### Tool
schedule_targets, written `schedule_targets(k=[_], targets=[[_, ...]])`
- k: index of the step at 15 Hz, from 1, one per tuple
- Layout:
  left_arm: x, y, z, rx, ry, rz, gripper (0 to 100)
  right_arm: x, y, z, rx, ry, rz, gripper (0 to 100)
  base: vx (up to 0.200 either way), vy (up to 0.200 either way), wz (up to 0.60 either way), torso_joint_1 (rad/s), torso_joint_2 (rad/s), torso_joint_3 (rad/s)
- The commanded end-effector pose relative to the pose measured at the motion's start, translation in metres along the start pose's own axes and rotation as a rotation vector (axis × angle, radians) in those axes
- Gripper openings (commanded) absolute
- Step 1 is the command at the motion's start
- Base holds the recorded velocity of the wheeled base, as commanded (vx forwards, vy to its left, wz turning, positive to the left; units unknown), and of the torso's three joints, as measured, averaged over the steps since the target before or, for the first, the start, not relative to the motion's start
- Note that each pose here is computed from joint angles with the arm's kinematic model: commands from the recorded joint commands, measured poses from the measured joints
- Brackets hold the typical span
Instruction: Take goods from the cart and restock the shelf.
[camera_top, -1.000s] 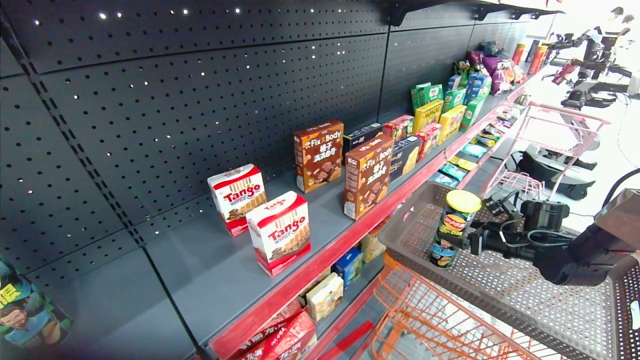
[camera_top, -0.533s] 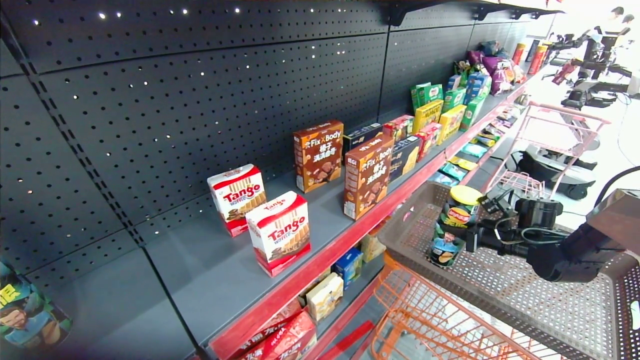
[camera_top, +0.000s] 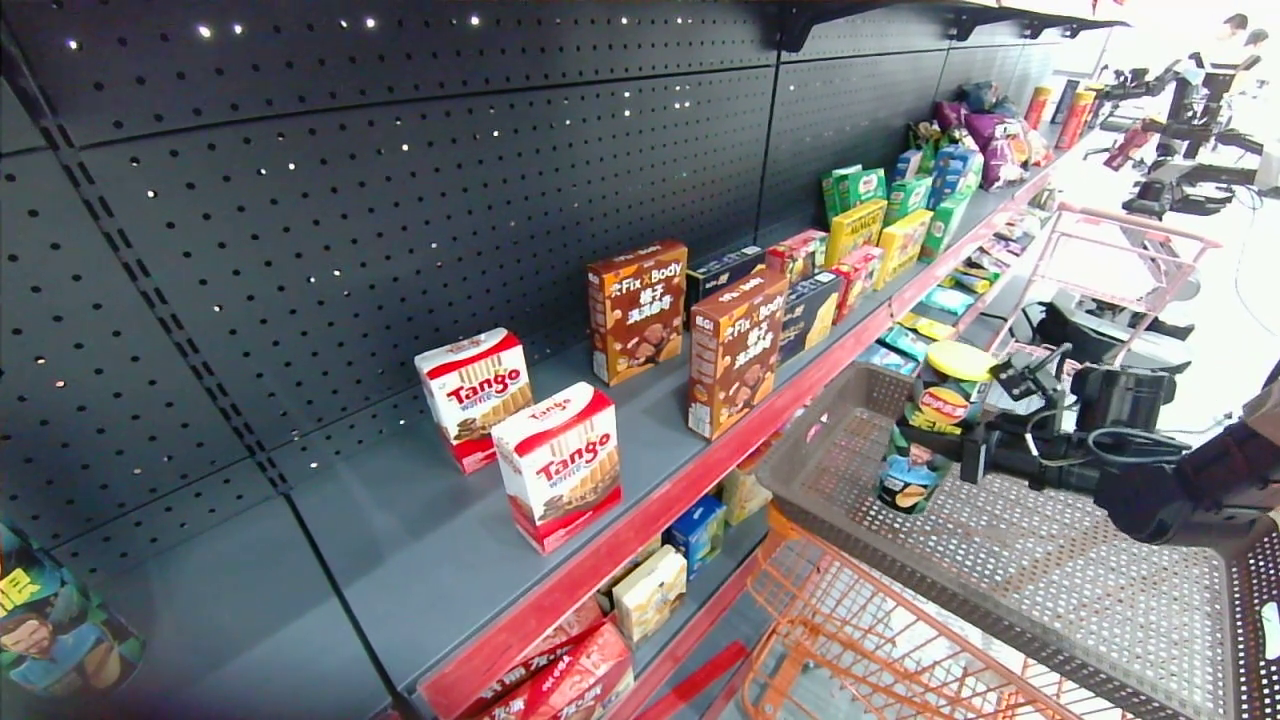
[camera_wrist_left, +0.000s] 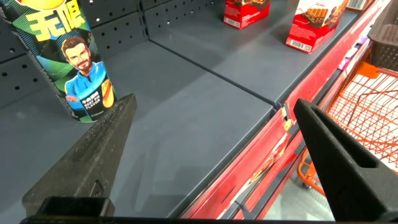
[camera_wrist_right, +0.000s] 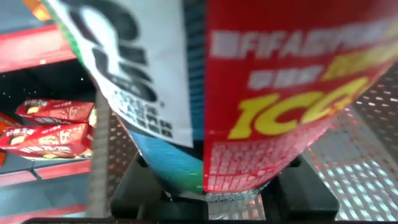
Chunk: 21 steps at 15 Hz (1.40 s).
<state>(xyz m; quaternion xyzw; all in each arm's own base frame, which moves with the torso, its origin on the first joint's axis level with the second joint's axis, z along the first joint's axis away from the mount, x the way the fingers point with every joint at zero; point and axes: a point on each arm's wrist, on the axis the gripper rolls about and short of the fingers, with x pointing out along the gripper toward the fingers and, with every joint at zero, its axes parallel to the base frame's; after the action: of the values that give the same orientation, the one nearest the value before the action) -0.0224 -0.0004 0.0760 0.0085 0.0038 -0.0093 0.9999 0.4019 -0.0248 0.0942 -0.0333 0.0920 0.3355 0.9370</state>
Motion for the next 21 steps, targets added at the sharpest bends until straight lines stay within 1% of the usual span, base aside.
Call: schedule_targets(k=[1, 2, 3, 4, 5, 6, 7, 8, 9, 10, 11, 15, 16, 17, 18, 19, 20, 21], targets=[[0.0, 0.0, 0.0, 0.0, 0.002, 0.0, 100, -0.039, 0.024, 0.03, -0.021, -0.03, -0.03, 0, 0.0, 0.0, 0.0, 0.0, 0.0, 0.0], [0.0, 0.0, 0.0, 0.0, 0.0, 0.0, 100, -0.047, 0.03, 0.035, -0.024, -0.036, -0.034, 0, 0.0, 0.0, 0.0, 0.0, 0.0, 0.0], [0.0, 0.0, 0.0, 0.0, 0.0, 0.0, 100, -0.085, 0.062, 0.057, 0.005, -0.072, -0.066, 0, 0.0, 0.0, 0.0, 0.0, 0.0, 0.0], [0.0, 0.0, 0.0, 0.0, 0.002, 0.0, 100, -0.106, 0.083, 0.065, 0.023, -0.087, -0.126, 0, 0.0, 0.0, 0.0, 0.0, 0.0, 0.0], [0.0, 0.0, 0.0, 0.0, 0.0, 0.0, 100, -0.13, 0.108, 0.066, 0.035, -0.095, -0.222, 0, 0.0, 0.0, 0.0, 0.0, 0.0, 0.0], [0.0, 0.0, 0.0, 0.0, 0.0, 0.0, 100, -0.15, 0.134, 0.061, 0.034, -0.095, -0.296, 0, 0.0, 0.0, 0.0, 0.0, 0.0, 0.0], [0.0, 0.0, 0.0, 0.0, 0.0, 0.0, 100, -0.167, 0.152, 0.054, 0.031, -0.099, -0.353, 0, 0.0, 0.0, 0.0, 0.0, 0.0, 0.0], [0.0, 0.0, 0.0, 0.0, 0.002, 0.0, 100, -0.169, 0.154, 0.054, 0.031, -0.1, -0.358, 0, 0.0, 0.0, 0.0, 0.0, 0.0, 0.0], [0.0, 0.0, 0.0, 0.0, 0.0, 0.0, 100, -0.196, 0.178, 0.04, 0.019, -0.117, -0.428, 0, 0.0, 0.0, 0.0, 0.0, 0.0, 0.0], [0.0, 0.0, 0.0, 0.0, 0.0, 0.0, 100, -0.204, 0.186, 0.038, 0.01, -0.134, -0.462, 0, 0.0, 0.0, 0.0, 0.0, 0.0, 0.0], [0.0, 0.0, 0.0, 0.0, 0.002, 0.0, 100, -0.207, 0.188, 0.037, 0.006, -0.141, -0.475, 0, 0.0, 0.0, 0.0, 0.0, 0.0, 0.0], [0.0, 0.0, 0.0, 0.0, 0.002, 0.0, 100, -0.217, 0.196, 0.035, 0.012, -0.139, -0.658, 0, 0.0, 0.0, 0.0, 0.0, 0.0, 0.0], [0.0, 0.0, 0.0, 0.0, 0.0, 0.0, 100, -0.218, 0.197, 0.035, 0.014, -0.136, -0.669, 0, 0.0, 0.0, 0.0, 0.0, 0.0, 0.0], [0.0, 0.0, 0.0, 0.0, 0.0, 0.0, 100, -0.223, 0.199, 0.029, 0.003, -0.058, -0.807, 0, 0.0, 0.0, 0.0, 0.0, 0.0, 0.0], [0.0, 0.0, 0.0, 0.0, 0.0, 0.0, 100, -0.228, 0.202, 0.027, -0.003, -0.039, -0.828, 0, 0.0, 0.0, 0.0, 0.0, 0.0, 0.0], [0.0, 0.0, 0.0, 0.0, 0.002, 0.0, 100, -0.234, 0.209, 0.028, -0.012, -0.056, -0.78, 0, 0.0, 0.0, 0.0, 0.0, 0.0, 0.0], [0.0, 0.0, 0.0, 0.0, 0.0, 0.0, 100, -0.236, 0.211, 0.029, -0.017, -0.064, -0.763, 0, 0.0, 0.0, 0.0, 0.0, 0.0, 0.0], [0.0, 0.0, 0.0, 0.0, 0.002, 0.0, 100, -0.235, 0.21, 0.037, -0.028, -0.09, -0.754, 0, 0.0, 0.0, 0.6, 0.002, 0.0, 0.002]])
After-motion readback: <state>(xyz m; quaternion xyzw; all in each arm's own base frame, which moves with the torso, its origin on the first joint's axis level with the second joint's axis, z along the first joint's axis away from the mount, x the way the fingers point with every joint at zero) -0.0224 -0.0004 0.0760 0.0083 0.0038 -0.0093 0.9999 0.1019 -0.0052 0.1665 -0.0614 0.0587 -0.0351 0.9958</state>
